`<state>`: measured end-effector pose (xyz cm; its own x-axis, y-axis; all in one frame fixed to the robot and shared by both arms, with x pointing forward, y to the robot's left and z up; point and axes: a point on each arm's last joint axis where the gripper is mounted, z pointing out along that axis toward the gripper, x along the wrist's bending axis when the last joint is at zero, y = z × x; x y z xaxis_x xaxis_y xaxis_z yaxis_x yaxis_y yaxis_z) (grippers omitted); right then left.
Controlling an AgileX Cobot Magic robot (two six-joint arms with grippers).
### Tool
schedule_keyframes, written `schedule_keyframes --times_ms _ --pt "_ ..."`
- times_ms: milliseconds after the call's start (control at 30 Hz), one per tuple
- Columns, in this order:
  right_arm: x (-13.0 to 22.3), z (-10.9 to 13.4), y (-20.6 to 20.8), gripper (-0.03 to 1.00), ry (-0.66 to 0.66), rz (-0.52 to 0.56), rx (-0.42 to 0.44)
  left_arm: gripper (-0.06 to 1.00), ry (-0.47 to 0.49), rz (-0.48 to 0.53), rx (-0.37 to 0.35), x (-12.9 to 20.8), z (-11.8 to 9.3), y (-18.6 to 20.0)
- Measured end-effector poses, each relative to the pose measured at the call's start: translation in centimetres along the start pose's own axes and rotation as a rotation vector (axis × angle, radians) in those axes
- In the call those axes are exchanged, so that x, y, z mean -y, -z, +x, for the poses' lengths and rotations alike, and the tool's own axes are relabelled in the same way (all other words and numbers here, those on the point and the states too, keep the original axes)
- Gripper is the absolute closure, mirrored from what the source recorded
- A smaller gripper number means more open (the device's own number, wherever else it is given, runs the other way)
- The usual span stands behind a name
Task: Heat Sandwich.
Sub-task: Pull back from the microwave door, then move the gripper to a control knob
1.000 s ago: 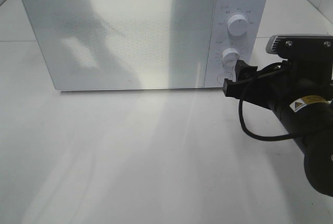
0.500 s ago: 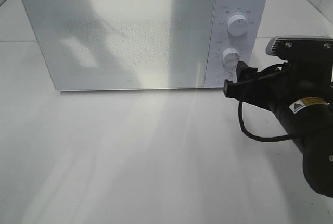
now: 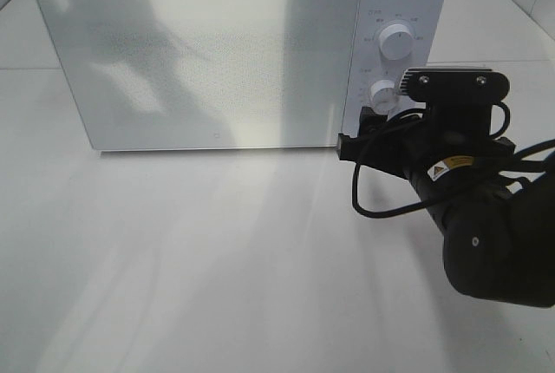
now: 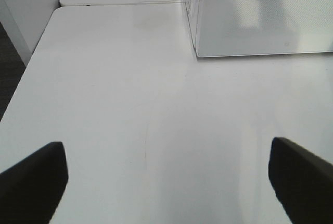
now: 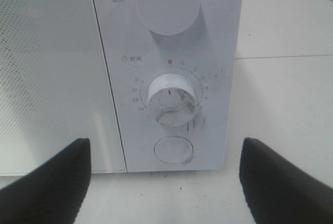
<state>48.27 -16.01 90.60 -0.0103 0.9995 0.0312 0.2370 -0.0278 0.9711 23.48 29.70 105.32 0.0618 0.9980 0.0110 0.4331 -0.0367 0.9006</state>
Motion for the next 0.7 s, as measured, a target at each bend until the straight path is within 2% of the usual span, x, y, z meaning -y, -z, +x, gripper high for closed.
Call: schedule_keyframes --times_ms 700 --pt "0.3 0.1 -5.7 0.21 -0.05 -0.035 0.033 -0.05 0.0 0.0 0.0 0.0 0.0 0.0"
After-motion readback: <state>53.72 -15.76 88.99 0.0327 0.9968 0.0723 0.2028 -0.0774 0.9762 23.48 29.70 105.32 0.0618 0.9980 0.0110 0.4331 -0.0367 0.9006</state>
